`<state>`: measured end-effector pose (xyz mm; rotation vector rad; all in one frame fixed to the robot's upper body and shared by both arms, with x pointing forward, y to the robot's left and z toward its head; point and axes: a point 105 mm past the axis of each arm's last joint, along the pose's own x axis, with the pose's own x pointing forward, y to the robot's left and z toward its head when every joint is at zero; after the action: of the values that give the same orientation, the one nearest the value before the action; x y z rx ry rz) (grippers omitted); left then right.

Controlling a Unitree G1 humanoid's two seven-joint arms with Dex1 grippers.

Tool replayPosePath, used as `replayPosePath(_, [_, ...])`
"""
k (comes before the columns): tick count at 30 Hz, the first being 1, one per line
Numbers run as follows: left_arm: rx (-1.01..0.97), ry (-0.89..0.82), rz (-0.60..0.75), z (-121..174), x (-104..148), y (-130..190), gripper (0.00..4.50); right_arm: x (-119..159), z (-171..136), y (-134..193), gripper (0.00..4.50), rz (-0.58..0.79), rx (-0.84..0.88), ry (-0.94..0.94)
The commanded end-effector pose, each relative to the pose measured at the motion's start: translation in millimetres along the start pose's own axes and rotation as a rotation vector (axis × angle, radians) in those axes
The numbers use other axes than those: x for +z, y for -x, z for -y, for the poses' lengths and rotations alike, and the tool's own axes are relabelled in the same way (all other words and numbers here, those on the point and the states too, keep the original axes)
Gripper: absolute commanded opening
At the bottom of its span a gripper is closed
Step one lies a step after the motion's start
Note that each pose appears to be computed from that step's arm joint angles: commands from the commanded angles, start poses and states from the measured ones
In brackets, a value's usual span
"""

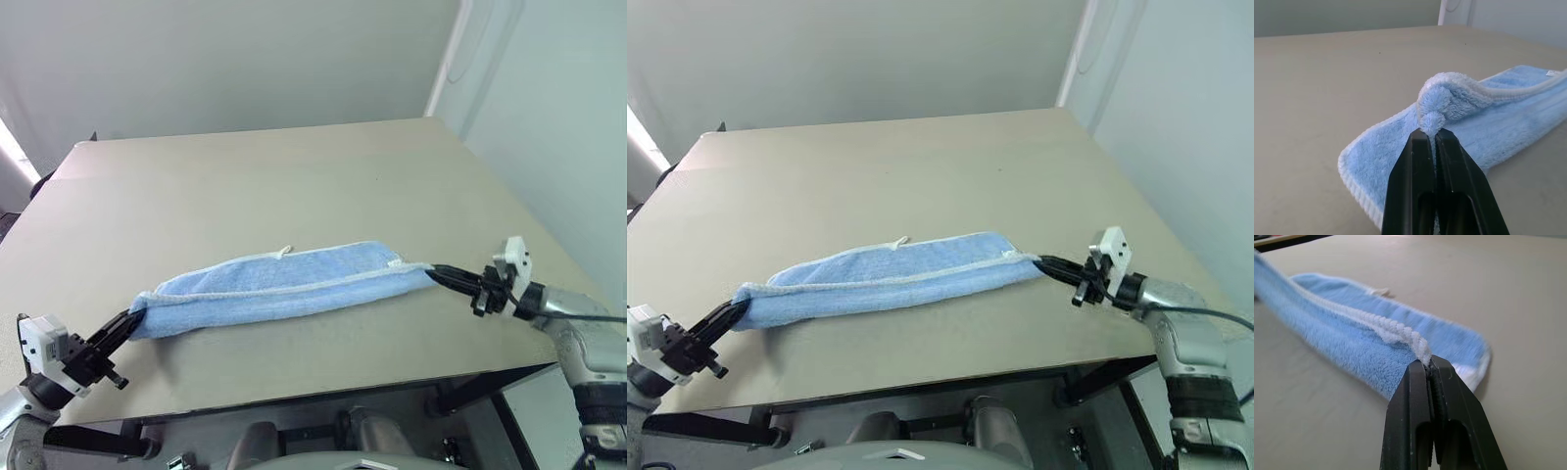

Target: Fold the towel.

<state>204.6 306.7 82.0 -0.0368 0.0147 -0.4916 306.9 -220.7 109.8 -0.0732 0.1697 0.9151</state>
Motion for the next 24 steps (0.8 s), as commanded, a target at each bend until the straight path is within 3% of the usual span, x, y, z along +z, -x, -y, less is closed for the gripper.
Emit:
replayPosePath(1, [0.018, 0.042, -0.010, -3.3, -3.2, -6.5, 0.02, 1.2, 6.2, -18.1, 0.00, -0.023, -0.005, -0.015])
replayPosePath(11, [0.163, 0.150, -0.053, -28.9, -17.2, -21.3, 0.02, -1.1, 31.7, -72.1, 0.00, -0.057, -0.101, 0.001])
replayPosePath(24, [0.262, 0.183, -0.047, -48.4, -16.2, -38.2, 0.02, 3.8, 57.2, -108.0, 0.00, -0.022, -0.270, -0.015])
